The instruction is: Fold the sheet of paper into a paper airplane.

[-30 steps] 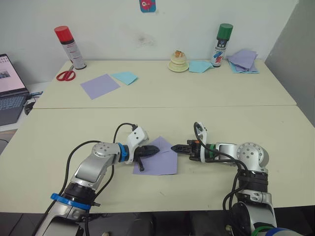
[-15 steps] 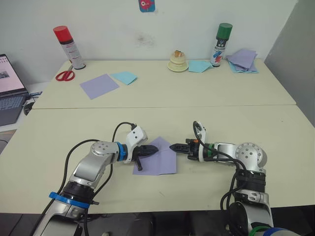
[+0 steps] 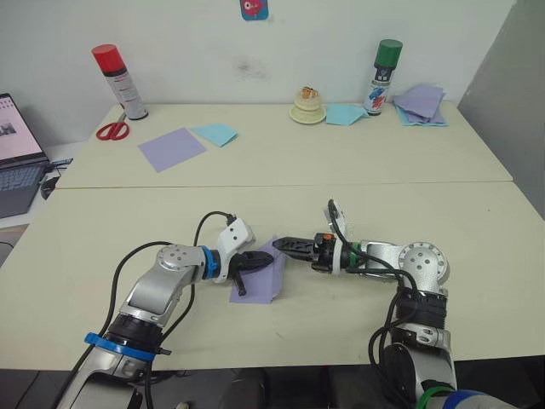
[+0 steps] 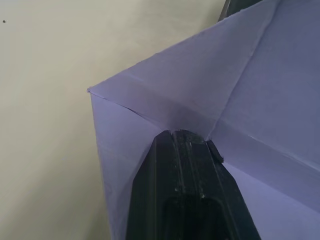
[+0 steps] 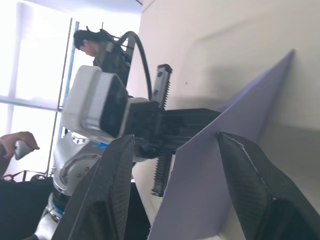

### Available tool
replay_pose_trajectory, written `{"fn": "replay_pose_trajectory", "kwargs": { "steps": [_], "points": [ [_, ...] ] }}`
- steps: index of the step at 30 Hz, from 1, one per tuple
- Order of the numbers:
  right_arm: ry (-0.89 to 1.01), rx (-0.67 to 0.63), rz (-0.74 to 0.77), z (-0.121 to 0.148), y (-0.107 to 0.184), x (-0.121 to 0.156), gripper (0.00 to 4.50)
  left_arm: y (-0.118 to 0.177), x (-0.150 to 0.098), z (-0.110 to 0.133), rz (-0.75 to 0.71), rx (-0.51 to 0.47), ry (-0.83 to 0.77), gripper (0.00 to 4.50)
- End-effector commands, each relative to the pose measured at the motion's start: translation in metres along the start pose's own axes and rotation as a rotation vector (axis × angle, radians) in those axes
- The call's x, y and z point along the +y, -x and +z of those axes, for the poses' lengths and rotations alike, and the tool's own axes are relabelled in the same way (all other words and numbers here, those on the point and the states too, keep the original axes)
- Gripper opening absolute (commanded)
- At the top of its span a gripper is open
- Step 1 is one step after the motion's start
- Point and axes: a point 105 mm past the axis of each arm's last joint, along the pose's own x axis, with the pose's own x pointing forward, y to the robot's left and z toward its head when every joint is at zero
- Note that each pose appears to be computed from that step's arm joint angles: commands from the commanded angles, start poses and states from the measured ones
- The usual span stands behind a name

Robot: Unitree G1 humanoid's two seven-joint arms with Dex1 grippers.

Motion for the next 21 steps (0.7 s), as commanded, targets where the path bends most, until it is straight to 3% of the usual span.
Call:
{"fn": "replay_pose_trajectory", "kwargs": {
  "steps": [1, 6, 9, 15, 21],
  "points": [
    [-0.01, 0.003, 0.064, 0.001, -0.004, 0.011, 2.8, 0.004, 0.003, -0.01, 0.027, 0.043, 0.011, 0.0],
    [-0.039, 0.032, 0.057, -0.006, -0.01, 0.008, 2.8, 0.005, 0.003, -0.01, 0.038, 0.042, 0.01, 0.0],
    [-0.071, 0.032, 0.053, -0.007, -0.016, 0.007, 2.27, 0.007, 0.004, -0.011, 0.052, 0.041, 0.011, 0.0],
    [-0.086, 0.033, 0.03, -0.01, -0.025, 0.002, 0.12, 0.011, 0.004, -0.013, 0.066, 0.044, 0.012, 0.0],
    [-0.015, 0.033, -0.015, -0.012, -0.037, -0.004, 0.05, 0.024, 0.008, -0.018, 0.1, 0.075, 0.018, 0.0]
  ]
}}
